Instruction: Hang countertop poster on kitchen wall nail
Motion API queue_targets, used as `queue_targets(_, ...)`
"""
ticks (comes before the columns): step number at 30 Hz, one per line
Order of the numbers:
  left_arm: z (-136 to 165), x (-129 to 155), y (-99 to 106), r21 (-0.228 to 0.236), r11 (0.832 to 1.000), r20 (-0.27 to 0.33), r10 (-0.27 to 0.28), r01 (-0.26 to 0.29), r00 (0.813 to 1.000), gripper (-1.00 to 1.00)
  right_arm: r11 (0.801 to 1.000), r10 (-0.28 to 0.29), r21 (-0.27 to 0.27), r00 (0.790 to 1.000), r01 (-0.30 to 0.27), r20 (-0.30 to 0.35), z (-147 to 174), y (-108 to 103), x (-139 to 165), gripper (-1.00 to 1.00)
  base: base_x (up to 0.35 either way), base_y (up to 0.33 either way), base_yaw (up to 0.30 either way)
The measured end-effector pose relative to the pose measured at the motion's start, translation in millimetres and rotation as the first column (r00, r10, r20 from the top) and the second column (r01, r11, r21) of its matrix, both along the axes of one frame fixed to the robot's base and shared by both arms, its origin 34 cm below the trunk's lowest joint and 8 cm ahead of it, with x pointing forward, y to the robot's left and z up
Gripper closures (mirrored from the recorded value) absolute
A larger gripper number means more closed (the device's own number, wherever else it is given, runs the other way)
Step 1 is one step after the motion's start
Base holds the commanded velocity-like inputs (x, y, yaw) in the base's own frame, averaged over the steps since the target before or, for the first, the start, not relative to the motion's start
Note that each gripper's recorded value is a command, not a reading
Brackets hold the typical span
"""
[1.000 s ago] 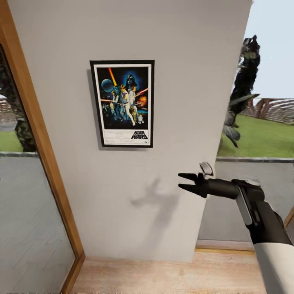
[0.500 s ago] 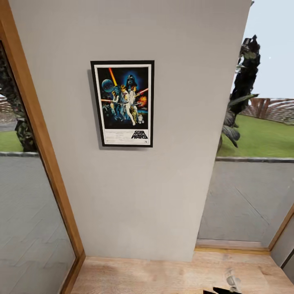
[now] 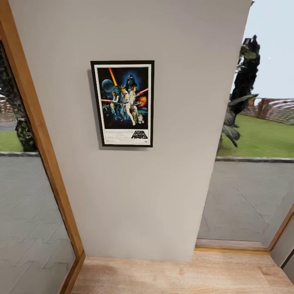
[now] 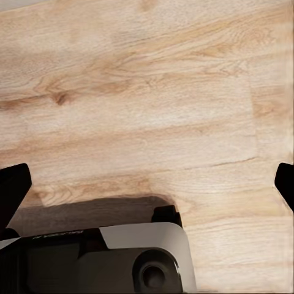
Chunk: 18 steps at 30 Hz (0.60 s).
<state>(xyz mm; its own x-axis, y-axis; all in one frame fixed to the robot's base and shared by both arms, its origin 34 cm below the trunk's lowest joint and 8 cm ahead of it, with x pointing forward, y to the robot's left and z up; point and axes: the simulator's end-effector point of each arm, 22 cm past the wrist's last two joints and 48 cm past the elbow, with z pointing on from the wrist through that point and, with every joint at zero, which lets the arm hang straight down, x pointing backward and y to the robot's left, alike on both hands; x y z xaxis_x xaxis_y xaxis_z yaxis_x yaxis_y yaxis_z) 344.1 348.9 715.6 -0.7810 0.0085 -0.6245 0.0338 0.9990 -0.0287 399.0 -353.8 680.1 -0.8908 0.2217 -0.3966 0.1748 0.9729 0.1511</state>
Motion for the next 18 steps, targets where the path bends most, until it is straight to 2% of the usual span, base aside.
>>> queue_targets(6, -2.1, -2.6, -2.3, 0.012, 1.0, -0.012, -0.024, 0.024, 1.0, -1.0, 1.0, -0.005, -0.003, 1.0, 0.005, -0.018, -3.4, 0.4, -7.7, -1.0, 0.0, 0.0, 0.0)
queue_targets(10, -2.4, -2.9, -2.8, 0.013, 1.0, -0.013, -0.027, 0.027, 1.0, -1.0, 1.0, -0.008, 0.0, 0.999, 0.008, -0.044, -7.7, 1.6, -19.0, -1.0, 0.0, 0.0, 0.0)
queue_targets(18, -2.6, -3.0, -3.3, 0.013, 1.0, -0.013, -0.027, 0.028, 1.0, -1.0, 1.0, -0.01, 0.0, 0.998, 0.01, -0.054, -9.5, 1.9, -23.8, -1.0, 0.0, 0.0, 0.0)
